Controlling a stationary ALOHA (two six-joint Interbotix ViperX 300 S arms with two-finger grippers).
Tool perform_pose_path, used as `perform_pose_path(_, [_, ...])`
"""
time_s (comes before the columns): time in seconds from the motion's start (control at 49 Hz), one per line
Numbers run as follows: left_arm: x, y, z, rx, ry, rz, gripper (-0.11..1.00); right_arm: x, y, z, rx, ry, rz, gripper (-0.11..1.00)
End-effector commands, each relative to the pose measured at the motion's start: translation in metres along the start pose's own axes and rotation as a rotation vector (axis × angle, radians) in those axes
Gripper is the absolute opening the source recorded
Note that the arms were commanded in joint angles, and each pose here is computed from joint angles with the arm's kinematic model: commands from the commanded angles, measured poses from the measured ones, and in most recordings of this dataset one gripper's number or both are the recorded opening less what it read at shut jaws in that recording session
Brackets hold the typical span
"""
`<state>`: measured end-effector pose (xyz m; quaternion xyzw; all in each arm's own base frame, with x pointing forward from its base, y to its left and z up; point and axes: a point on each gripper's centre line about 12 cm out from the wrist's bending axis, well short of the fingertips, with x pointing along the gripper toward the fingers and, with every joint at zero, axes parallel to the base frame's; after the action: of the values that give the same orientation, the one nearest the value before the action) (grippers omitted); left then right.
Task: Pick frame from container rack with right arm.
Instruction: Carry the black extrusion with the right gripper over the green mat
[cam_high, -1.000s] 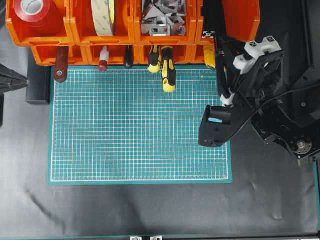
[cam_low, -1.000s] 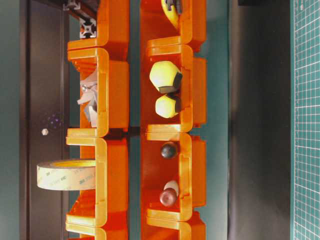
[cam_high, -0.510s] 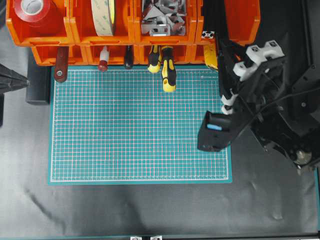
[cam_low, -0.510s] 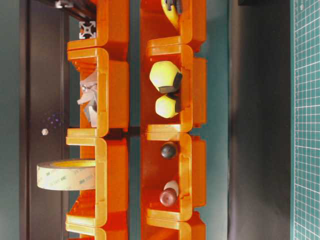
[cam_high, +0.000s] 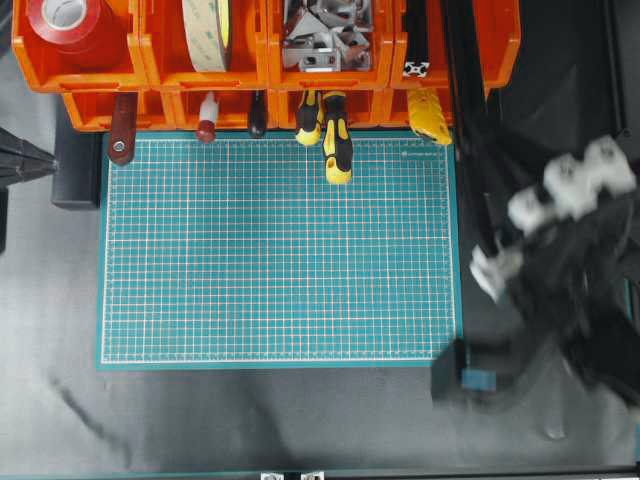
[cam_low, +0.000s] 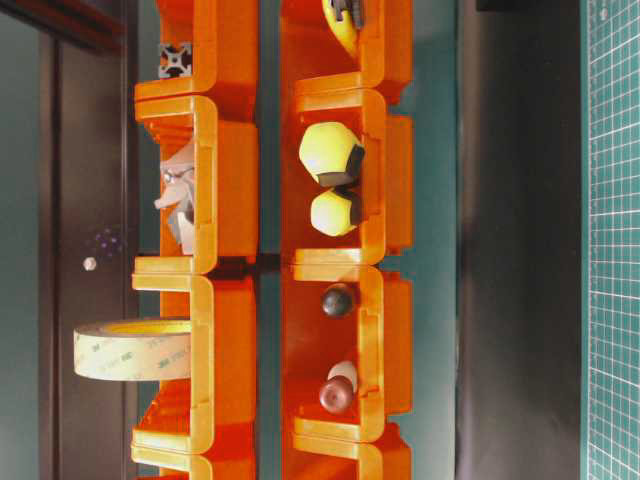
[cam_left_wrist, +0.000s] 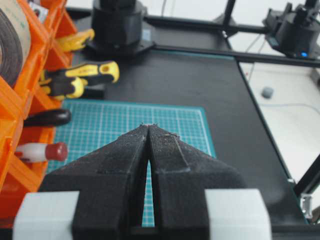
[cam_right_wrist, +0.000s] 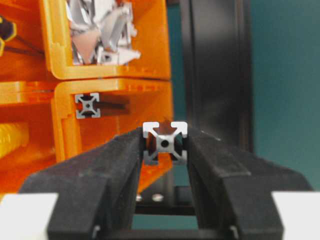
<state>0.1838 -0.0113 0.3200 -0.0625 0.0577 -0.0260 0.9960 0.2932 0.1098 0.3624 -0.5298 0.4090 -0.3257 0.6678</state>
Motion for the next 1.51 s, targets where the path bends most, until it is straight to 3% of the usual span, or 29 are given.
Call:
perform_pose_path(0.0, [0.001,0.0,0.004,0.0,-0.011,0.0,0.0,-0.022,-0.013,0.009,-0.004,-0.026,-0.004,0.25])
perform_pose_path(0.347, [-0.007,-0.001,0.014,-0.031,-0.053,-0.006,0.0,-0.074,0.019,0.061,-0.067,-0.129,0.042,0.25])
perform_pose_path(0.694, [-0.01,-0.001,0.015,-0.034,-0.061,-0.005,0.0,-0.089,0.079,0.083,-0.187,-0.266,0.189,0.25])
perform_pose_path(0.816, [-0.013,-0.002,0.017,-0.036,-0.063,-0.005,0.0,-0.08,0.107,0.083,-0.254,-0.299,0.244,0.25])
perform_pose_path(1.0, [-0.017,-0.002,0.022,-0.036,-0.083,-0.008,0.0,-0.053,0.14,0.081,-0.304,-0.317,0.334,0.25])
perform_pose_path(1.489, [-0.019,-0.002,0.025,-0.033,-0.095,-0.01,0.0,0.013,0.186,0.086,-0.328,-0.487,0.504,0.25])
